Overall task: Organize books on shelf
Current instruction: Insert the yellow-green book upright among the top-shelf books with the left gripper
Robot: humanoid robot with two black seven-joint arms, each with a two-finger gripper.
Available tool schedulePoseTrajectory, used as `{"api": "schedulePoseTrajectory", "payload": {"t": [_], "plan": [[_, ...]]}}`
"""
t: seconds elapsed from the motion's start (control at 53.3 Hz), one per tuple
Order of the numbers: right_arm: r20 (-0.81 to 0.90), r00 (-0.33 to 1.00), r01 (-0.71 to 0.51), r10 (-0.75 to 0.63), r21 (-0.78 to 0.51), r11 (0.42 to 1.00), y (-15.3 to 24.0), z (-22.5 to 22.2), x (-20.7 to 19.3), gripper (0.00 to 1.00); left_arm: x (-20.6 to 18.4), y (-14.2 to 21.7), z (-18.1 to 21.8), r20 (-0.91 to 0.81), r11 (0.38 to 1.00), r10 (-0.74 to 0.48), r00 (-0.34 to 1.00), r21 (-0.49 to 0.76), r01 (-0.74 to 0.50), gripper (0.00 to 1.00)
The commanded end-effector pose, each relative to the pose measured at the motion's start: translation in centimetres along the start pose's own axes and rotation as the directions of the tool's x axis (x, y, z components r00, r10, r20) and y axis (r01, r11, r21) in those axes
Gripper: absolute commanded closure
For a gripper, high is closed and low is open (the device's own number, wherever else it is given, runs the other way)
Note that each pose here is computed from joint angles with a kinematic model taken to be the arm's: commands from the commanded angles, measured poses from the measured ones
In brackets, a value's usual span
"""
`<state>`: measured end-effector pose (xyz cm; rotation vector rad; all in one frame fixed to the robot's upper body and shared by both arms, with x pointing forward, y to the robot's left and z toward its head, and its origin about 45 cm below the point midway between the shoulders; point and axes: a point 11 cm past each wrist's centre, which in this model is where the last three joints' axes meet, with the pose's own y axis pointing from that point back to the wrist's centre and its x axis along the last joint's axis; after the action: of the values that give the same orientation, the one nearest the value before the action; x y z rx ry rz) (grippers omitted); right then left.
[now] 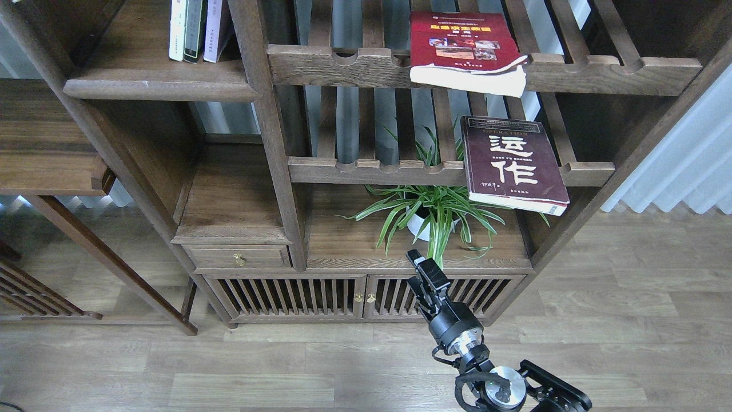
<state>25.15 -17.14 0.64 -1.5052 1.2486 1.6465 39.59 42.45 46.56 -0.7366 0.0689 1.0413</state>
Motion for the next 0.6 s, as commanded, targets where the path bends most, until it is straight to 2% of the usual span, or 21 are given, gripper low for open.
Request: {"api": "schedulePoseTrajectory", "payload": {"t": [0.0,0.113,0.3,0.357,0.582], "plan": [[-0.004,1.000,0.004,-0.004,-0.011,1.000,0.1,0.3,-0.1,0.08,0.6,0.2,0.0,0.062,1.000,0.013,0.998,0.003,-0.013,1.00],[-0.015,1.000,0.012,-0.013,-0.026,1.000,0.1,0.7,-0.3,0.08,0.5,0.1,-0.9,0.074,1.000,0.006,0.997,0.013,-0.007,1.00],[-0.013,1.000,0.022,-0.023,-0.035,0.999,0.1,1.0,-0.6,0.08,-0.6,-0.6,-4.6,0.085,1.000,-0.027,0.996,0.001,0.027,1.00],[-0.017,1.000,0.020,-0.021,-0.046,0.999,0.1,1.3,-0.5,0.08,-1.3,-1.0,-6.7,0.116,0.999,-0.041,0.992,-0.001,0.042,1.00],[-0.026,1.000,0.012,-0.014,-0.084,0.996,0.4,2.4,-0.2,0.08,-1.8,-1.4,-9.0,0.208,0.999,-0.039,0.977,0.013,0.037,1.00]]}}
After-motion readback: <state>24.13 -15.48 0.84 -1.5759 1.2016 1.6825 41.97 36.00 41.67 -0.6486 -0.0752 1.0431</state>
